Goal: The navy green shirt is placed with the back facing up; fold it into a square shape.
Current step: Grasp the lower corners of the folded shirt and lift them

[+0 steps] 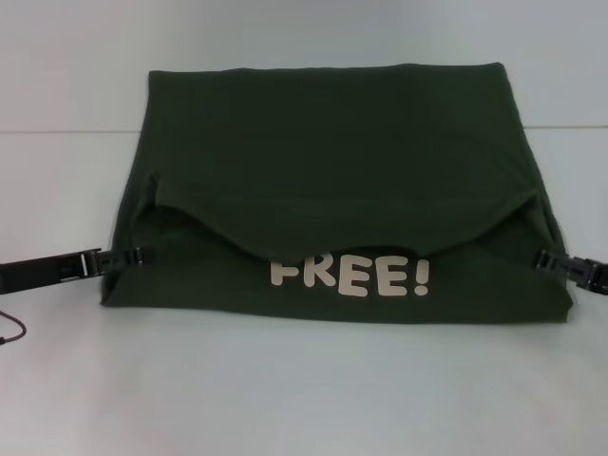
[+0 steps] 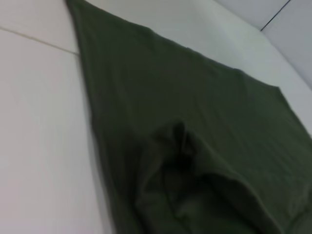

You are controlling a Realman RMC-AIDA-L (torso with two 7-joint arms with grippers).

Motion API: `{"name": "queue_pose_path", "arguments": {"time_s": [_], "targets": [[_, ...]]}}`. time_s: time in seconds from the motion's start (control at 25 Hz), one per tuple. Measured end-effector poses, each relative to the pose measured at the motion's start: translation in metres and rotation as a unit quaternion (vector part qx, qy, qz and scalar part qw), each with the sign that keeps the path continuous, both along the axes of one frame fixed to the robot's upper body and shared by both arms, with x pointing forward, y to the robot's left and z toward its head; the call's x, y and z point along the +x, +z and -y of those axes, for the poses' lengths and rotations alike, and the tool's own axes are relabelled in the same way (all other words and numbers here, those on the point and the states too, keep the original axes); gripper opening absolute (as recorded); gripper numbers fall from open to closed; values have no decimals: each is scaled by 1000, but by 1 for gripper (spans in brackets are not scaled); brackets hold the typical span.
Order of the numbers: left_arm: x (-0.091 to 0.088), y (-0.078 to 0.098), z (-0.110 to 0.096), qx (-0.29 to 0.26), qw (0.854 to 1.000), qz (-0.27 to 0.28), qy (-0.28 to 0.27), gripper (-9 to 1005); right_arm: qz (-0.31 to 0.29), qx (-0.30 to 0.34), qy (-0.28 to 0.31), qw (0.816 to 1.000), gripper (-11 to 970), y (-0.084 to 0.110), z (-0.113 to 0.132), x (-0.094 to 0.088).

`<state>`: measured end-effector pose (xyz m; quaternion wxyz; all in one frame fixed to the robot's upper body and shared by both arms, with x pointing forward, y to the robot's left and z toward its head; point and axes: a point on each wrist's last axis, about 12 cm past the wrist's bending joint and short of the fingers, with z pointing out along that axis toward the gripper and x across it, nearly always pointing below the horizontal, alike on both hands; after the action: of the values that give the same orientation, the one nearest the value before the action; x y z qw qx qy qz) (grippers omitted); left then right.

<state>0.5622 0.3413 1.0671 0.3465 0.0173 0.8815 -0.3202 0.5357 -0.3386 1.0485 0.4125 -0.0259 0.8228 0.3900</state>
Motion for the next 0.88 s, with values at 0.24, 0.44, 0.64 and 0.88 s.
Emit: {"name": "queue_pose_path", "arguments": {"time_s": [0.24, 0.44, 0.64, 0.88], "targets": [[0, -5, 6, 23, 1000, 1, -15, 941, -1, -6, 25, 1000, 919, 0, -9, 2], [1, -8, 5, 34, 999, 4, -11, 923, 0, -6, 29, 1000, 919, 0, -12, 3], [-2, -8, 9, 29, 999, 0, -23, 904, 2, -5, 28, 1000, 918, 1, -12, 4], [-2, -11, 14, 43, 998, -4, -44, 882, 3, -4, 29, 1000, 918, 2, -14, 5]]}}
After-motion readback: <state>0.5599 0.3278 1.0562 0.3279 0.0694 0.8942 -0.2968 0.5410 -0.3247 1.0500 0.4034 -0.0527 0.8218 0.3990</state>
